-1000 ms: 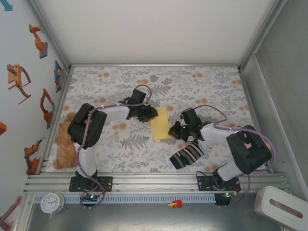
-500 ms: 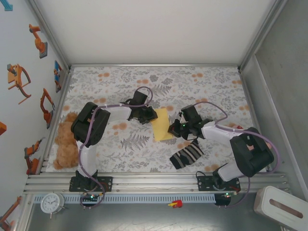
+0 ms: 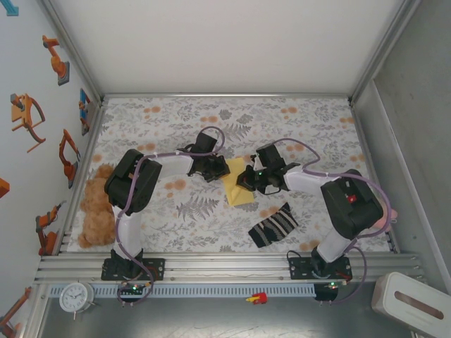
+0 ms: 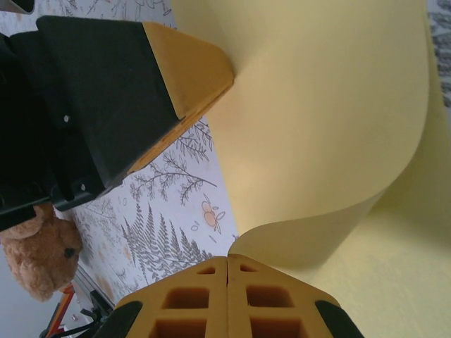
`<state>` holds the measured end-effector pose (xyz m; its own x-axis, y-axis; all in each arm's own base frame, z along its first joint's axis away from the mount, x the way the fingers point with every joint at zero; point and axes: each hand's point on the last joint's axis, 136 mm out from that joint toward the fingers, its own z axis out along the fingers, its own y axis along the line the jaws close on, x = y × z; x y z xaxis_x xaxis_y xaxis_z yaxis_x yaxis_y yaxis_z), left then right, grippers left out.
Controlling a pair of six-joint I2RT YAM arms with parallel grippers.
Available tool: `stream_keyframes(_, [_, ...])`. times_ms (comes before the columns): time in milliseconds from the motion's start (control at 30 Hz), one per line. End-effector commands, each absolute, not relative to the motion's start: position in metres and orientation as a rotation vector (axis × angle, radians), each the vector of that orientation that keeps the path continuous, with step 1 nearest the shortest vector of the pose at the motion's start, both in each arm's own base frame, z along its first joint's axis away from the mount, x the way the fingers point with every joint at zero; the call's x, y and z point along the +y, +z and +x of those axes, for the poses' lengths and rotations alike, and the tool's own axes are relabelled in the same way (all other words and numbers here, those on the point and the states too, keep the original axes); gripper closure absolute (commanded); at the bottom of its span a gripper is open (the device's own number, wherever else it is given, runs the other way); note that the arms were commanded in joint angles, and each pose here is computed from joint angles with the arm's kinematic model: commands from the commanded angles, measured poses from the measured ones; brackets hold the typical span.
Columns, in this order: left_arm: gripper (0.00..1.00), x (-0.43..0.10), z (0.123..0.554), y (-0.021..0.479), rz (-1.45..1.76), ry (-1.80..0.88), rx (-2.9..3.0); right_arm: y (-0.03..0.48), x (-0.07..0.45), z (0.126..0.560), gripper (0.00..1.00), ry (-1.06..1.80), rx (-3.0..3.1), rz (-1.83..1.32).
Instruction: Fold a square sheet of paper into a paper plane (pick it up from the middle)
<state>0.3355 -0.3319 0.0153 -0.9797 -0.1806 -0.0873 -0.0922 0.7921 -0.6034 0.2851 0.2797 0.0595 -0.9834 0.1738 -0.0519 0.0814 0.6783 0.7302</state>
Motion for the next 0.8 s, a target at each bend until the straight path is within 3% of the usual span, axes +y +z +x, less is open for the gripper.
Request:
stream_keyframes(0, [0.89,-0.323,0.329,0.002,-0.22,-0.853,2.886,0.065,0.293,0.291,1.0,1.243,2.733,0.126])
stream_keyframes(767, [0.94,-0.345,0.327,0.001,-0.036,-0.953,2.884,0.042,0.296,0.302,1.0,1.242,2.692,0.252])
